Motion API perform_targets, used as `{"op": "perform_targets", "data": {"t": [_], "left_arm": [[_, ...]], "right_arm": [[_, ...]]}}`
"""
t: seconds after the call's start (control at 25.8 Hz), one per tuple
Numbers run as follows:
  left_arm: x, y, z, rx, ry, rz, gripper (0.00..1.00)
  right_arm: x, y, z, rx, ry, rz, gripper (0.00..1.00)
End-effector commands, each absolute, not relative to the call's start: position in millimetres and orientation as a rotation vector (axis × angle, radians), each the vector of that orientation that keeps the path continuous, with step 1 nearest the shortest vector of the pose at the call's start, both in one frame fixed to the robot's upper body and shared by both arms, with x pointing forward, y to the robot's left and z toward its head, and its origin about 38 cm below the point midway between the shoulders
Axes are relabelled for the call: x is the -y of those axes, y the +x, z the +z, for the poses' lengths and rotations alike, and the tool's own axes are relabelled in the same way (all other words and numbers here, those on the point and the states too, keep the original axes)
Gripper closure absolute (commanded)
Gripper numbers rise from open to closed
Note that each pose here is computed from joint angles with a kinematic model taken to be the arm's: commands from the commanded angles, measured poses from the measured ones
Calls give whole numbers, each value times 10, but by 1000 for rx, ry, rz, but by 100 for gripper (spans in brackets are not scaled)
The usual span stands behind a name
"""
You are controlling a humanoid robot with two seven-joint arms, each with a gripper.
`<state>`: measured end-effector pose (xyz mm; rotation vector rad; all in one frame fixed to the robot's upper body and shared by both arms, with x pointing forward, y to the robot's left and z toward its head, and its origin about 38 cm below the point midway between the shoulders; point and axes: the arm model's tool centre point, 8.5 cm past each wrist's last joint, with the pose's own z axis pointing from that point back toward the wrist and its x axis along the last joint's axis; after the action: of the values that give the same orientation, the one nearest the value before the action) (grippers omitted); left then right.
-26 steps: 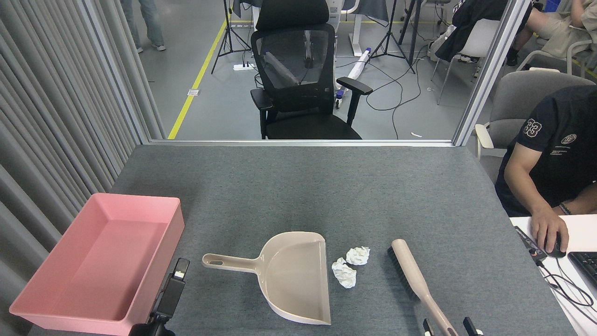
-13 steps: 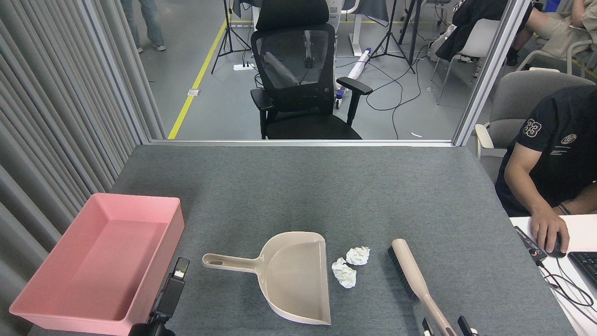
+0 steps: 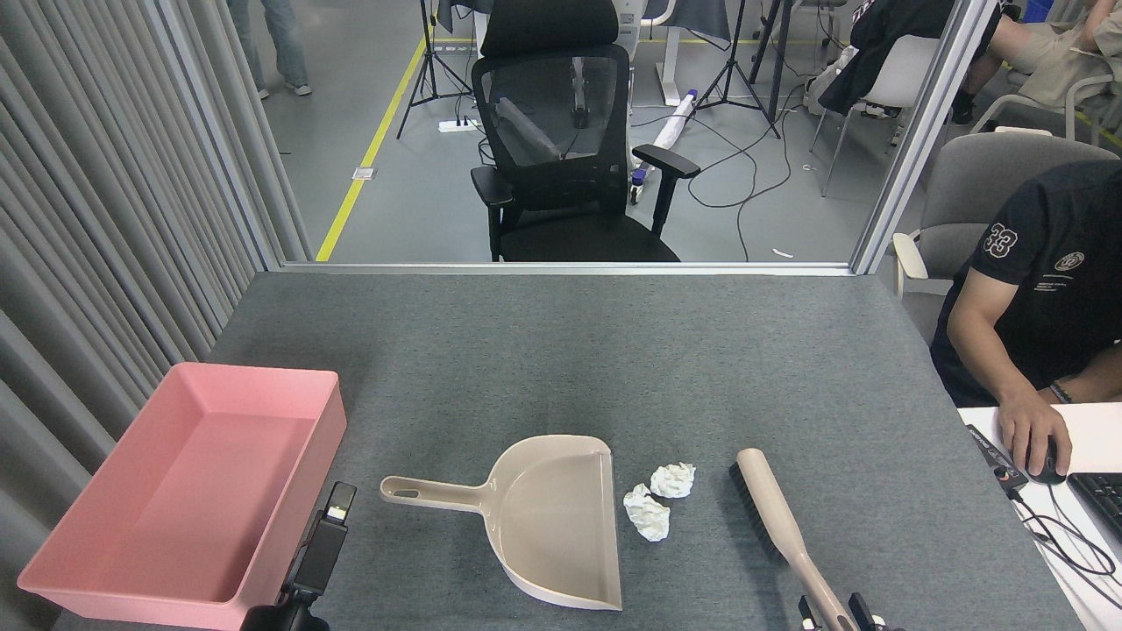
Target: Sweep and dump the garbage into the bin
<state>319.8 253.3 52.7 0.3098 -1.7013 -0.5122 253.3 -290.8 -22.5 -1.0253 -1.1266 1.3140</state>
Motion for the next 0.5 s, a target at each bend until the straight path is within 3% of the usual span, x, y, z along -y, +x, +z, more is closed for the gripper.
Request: {"op": "perform_targets", "data": {"t": [0.0,0.19,0.46], "left_arm": [[-2533,3200,529,1702,310,-513,1],[-2532,3199,530,1703,310,-513,1],[-2532,3200,535,1705,311,-513,1]], "right_arm": [[2904,2526,-234,1122,-1019,1317,38],[2904,2526,-234,1122,-1019,1317,47],[2901,2535,-222,1130,-1023,1315,47]]}}
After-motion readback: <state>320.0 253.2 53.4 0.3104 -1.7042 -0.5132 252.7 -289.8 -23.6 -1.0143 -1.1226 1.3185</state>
